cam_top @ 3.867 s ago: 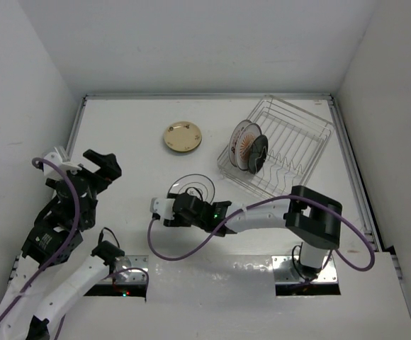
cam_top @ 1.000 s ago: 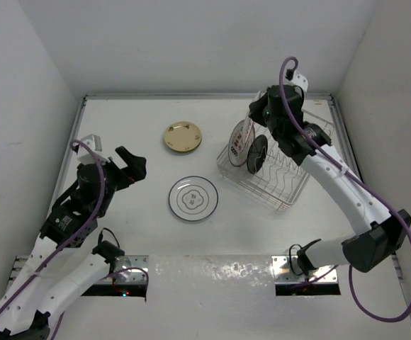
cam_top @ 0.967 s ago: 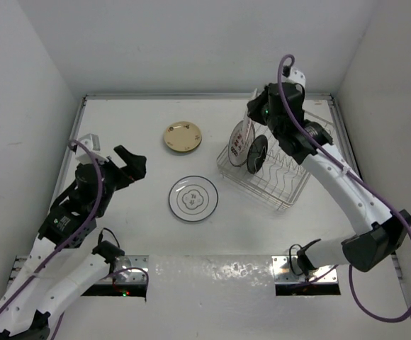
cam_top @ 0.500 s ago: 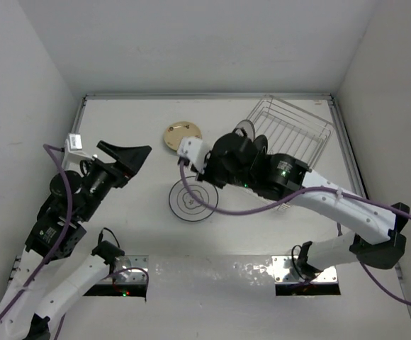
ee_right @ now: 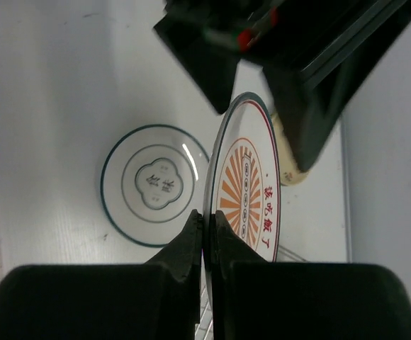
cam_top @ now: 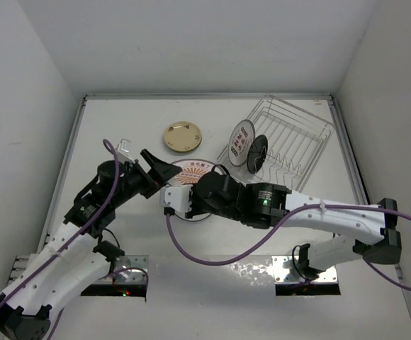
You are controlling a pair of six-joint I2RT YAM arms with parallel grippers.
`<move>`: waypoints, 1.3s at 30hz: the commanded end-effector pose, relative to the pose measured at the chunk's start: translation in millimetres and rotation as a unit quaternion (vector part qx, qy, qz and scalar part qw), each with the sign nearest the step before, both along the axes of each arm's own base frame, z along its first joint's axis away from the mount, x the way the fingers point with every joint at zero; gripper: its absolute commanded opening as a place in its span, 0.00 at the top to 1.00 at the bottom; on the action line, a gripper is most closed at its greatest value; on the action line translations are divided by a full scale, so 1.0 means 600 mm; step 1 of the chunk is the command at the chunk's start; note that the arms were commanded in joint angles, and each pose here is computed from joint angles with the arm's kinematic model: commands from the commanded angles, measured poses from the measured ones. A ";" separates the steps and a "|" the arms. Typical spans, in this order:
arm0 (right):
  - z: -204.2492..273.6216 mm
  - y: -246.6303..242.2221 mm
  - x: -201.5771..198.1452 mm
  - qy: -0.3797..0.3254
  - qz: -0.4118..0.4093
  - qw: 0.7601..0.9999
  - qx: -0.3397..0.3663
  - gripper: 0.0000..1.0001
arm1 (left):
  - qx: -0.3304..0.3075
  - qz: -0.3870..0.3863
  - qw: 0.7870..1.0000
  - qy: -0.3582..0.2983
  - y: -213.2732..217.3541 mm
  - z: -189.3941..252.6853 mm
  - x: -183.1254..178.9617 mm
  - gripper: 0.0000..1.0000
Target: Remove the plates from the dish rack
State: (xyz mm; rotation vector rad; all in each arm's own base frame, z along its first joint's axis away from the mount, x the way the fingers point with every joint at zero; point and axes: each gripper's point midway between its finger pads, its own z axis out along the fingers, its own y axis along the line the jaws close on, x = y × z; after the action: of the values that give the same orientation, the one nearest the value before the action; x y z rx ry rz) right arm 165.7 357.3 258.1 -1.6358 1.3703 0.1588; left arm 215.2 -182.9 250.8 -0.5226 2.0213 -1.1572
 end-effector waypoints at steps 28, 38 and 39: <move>0.100 -0.140 0.083 -0.013 -0.341 0.900 0.269 0.01 | 0.109 0.046 0.993 0.029 0.020 -0.220 0.067 1.00; 0.022 -0.200 0.177 0.089 -0.453 0.843 0.275 0.01 | 0.120 0.031 0.991 0.045 0.008 -0.254 0.074 0.53; 0.012 -0.206 0.189 0.088 -0.470 0.836 0.270 0.01 | 0.122 0.031 0.991 0.045 0.009 -0.255 0.075 0.46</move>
State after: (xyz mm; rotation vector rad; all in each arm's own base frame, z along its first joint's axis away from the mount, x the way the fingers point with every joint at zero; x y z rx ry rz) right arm 273.3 225.4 263.2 -0.4776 1.8589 0.0090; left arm 248.0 -171.8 80.0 -0.5458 2.2535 -0.7959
